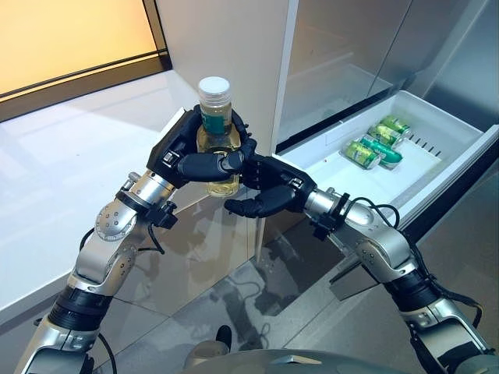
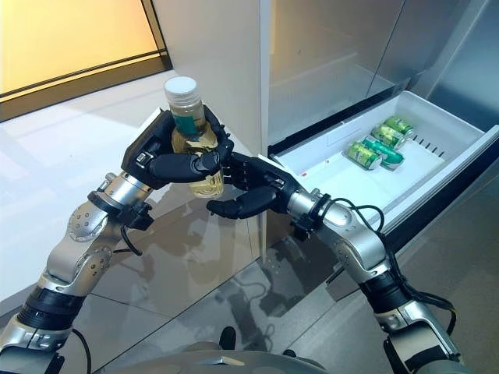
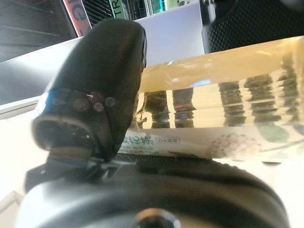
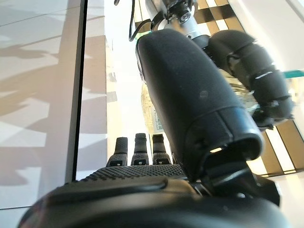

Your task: Put drinks into fridge and close the fridge

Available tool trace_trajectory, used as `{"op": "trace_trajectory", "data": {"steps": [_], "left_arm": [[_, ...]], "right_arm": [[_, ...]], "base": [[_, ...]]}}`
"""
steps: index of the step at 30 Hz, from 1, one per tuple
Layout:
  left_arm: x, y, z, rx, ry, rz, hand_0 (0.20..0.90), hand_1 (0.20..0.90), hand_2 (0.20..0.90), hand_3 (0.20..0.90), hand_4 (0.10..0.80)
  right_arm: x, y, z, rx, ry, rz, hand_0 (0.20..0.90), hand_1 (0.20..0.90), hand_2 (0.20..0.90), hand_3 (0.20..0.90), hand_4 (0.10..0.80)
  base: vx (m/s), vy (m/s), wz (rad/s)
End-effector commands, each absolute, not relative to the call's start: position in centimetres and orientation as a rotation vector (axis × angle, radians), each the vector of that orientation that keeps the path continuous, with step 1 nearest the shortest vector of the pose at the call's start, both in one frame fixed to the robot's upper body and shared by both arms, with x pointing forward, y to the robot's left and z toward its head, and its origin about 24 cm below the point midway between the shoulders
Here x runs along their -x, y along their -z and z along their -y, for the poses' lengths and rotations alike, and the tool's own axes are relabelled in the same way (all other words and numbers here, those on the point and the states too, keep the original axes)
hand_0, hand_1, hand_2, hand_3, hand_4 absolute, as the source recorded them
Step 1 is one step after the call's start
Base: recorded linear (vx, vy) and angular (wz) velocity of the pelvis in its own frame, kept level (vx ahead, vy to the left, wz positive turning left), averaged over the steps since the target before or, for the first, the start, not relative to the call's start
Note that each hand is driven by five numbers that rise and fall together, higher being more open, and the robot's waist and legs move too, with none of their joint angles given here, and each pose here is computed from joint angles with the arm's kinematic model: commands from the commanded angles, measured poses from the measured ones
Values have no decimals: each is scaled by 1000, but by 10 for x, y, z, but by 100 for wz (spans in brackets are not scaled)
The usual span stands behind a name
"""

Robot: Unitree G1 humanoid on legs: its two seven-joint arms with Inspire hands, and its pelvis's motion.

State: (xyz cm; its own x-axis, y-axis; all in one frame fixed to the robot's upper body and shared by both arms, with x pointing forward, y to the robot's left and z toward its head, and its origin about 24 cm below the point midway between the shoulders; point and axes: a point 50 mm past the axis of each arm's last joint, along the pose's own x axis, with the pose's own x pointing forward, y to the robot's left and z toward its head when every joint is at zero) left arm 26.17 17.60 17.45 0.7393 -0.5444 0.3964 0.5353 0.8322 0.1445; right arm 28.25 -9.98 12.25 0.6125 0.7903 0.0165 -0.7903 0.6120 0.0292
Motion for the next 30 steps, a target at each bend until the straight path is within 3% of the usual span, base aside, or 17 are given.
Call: {"op": "trace_trajectory", "data": {"steps": [1, 16, 17, 18, 19, 21, 30], "left_arm": [[-249, -250, -155, 55, 711, 835, 300, 300, 300, 200, 100], [-252, -250, -144, 62, 773, 791, 300, 300, 300, 200, 100], [-252, -250, -144, 64, 777, 789, 300, 300, 300, 200, 100], [-252, -250, -143, 65, 779, 789, 300, 300, 300, 200, 100], [-252, -250, -143, 65, 783, 786, 300, 300, 300, 200, 100], [-253, -250, -141, 66, 792, 782, 300, 300, 300, 200, 100], [-254, -249, -138, 68, 816, 760, 300, 300, 300, 200, 100]], "right_arm": [[-287, -178, 73, -132, -1008, 258, 900, 900, 900, 900, 800], [-288, -185, 49, -133, -1075, 219, 900, 900, 900, 900, 800], [-288, -185, 48, -129, -1080, 216, 808, 808, 808, 793, 693], [-289, -186, 48, -130, -1082, 215, 754, 754, 754, 730, 630], [-288, -185, 46, -132, -1085, 212, 542, 542, 542, 483, 383], [-288, -186, 44, -132, -1089, 213, 300, 300, 300, 200, 100], [-288, -190, 38, -142, -1095, 221, 300, 300, 300, 200, 100]], "base": [[0, 0, 0], [0, 0, 0], [0, 0, 0], [0, 0, 0], [0, 0, 0], [0, 0, 0], [4, 1, 3]]}}
